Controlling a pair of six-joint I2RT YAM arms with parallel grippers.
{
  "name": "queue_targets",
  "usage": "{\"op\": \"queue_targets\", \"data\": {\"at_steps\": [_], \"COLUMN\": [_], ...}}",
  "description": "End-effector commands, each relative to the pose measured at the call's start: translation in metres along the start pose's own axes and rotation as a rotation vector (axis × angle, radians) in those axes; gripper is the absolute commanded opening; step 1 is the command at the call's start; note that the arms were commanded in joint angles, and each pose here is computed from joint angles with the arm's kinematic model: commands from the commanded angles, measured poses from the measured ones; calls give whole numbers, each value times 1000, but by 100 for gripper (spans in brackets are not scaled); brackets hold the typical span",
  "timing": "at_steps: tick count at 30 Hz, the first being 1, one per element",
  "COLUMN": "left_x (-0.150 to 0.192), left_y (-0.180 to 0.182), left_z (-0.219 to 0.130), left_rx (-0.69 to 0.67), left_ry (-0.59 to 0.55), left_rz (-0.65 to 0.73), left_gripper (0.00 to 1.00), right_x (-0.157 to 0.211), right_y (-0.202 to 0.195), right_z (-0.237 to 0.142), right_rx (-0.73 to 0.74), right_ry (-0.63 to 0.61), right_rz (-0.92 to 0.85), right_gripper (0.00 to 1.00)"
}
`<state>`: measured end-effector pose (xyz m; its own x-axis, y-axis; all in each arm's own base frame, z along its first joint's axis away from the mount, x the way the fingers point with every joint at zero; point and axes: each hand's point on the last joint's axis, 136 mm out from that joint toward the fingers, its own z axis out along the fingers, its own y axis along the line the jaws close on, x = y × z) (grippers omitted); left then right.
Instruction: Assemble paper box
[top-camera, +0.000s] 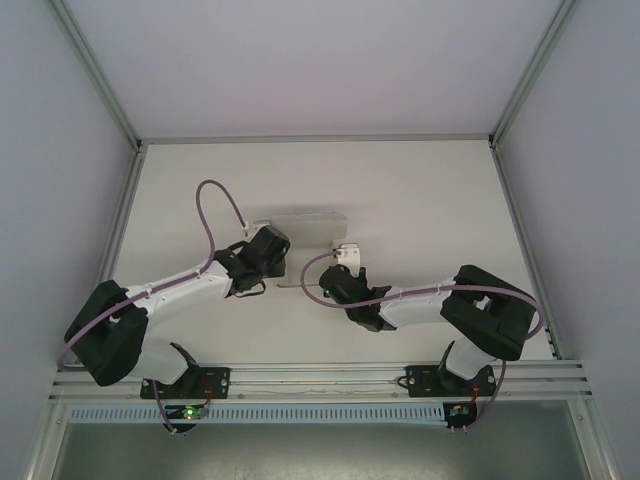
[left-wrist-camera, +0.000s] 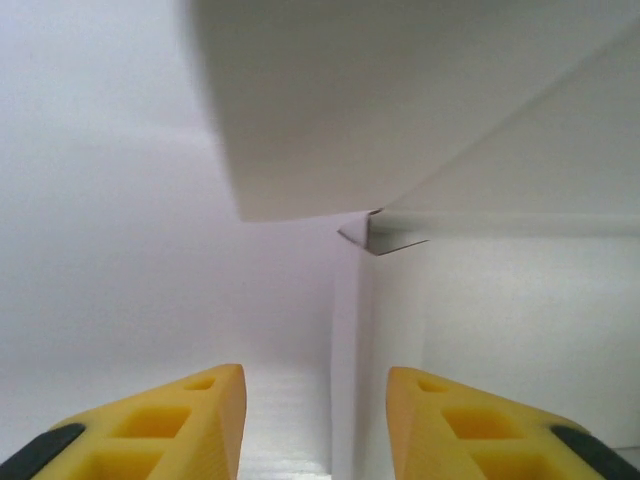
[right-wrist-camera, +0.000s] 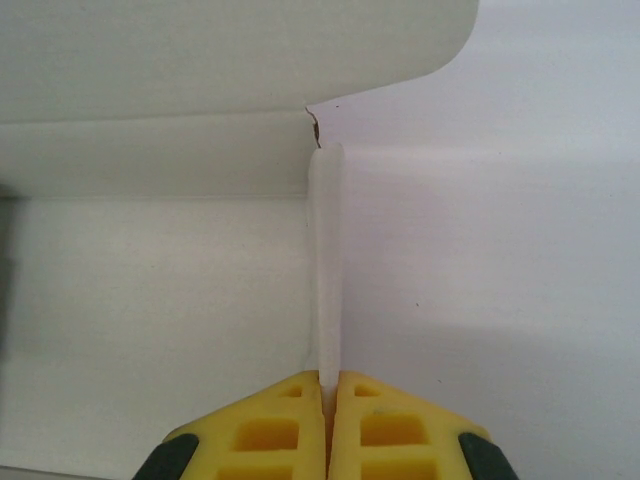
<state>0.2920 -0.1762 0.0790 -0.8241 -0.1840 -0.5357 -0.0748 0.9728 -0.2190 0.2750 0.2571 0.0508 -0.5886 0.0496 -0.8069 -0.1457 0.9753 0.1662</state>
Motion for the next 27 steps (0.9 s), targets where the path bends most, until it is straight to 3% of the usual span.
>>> {"op": "queue_targets", "data": {"at_steps": [1, 12, 21, 27], "left_x": [4, 10, -8, -5], "left_y": [3, -1, 22, 12], "left_z": [6, 28, -10, 0], "left_rx": [65, 191, 120, 207], "left_ry": [31, 90, -15, 24], "left_rz": [-75, -181, -196, -239], "left_gripper": [38, 22, 28, 28], "right_x": [11, 15, 15, 18], "right_y": [-5, -2, -4, -3], "right_z": [7, 10, 11, 12], "right_rx": [21, 15, 23, 19], "right_ry": [47, 66, 70, 80], "right_rz": [-9, -17, -14, -17], "right_gripper": [0, 0, 0, 0]}}
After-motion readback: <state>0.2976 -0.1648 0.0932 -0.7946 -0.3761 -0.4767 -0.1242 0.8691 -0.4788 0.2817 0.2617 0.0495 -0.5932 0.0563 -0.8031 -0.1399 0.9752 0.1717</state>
